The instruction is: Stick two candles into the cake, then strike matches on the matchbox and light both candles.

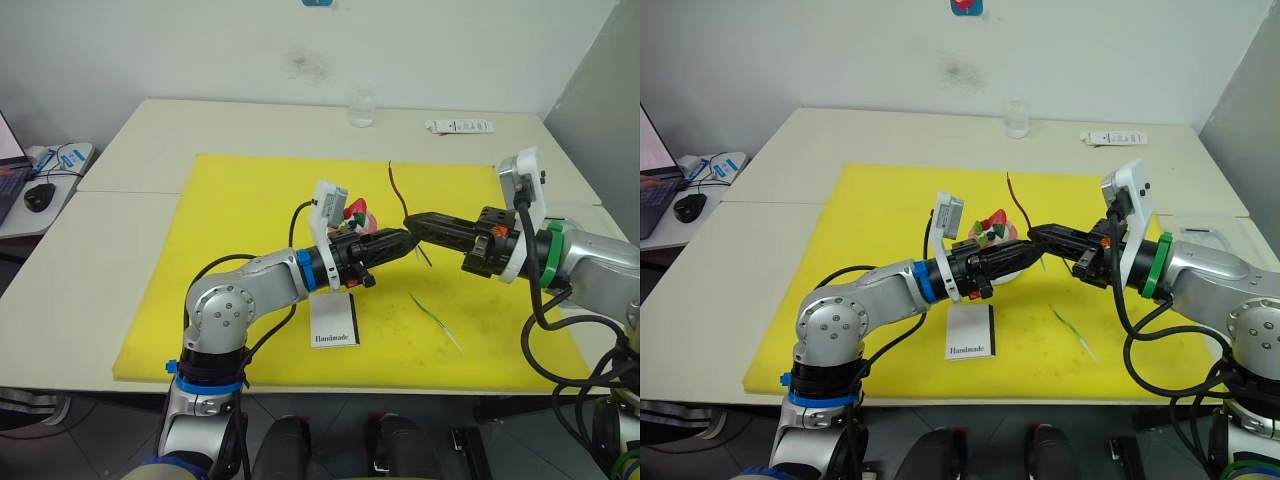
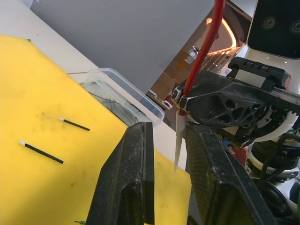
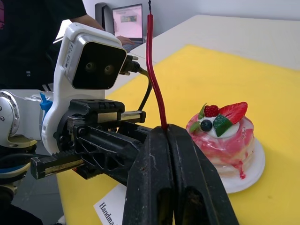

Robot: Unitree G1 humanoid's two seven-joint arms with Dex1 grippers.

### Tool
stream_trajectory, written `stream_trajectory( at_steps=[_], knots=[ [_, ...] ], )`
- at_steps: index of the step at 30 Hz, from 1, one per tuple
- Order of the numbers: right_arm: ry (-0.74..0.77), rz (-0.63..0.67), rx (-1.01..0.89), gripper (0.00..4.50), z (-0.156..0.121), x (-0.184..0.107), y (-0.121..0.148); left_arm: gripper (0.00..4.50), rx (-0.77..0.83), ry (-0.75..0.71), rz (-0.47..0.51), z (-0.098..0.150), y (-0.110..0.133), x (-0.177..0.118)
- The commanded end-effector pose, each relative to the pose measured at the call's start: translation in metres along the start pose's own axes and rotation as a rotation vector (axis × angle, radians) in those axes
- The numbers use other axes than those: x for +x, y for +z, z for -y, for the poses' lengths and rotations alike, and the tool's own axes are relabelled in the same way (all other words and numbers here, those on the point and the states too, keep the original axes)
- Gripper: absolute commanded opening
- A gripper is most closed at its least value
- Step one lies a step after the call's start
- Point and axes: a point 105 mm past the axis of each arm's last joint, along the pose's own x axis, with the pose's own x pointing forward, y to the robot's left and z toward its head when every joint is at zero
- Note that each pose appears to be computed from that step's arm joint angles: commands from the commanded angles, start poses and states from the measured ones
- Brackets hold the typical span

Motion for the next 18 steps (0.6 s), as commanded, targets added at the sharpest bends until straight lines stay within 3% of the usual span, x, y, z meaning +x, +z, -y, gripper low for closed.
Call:
stream_trajectory(
  at_steps=[1,2,5,7,18],
  knots=[
    [0.005,0.014,-0.015,0.00,-0.0012,-0.0017,0.0037,1.30,0.045,-0.048,0.039,0.0126,0.0091,0.0017],
    [0.005,0.013,-0.015,0.00,-0.0010,-0.0017,0.0034,1.30,0.046,-0.050,0.040,0.0128,0.0094,0.0017],
    [0.005,0.011,-0.015,0.00,-0.0015,-0.0020,0.0024,0.76,0.044,-0.054,0.047,0.0140,0.0099,0.0018],
    [0.006,0.010,-0.013,0.00,-0.0020,-0.0021,0.0018,0.10,0.039,-0.059,0.049,0.0150,0.0095,0.0019],
    [0.022,0.023,-0.016,0.00,-0.0052,-0.0012,0.0035,0.04,0.018,-0.049,0.036,0.0142,0.0075,0.0014]
  ],
)
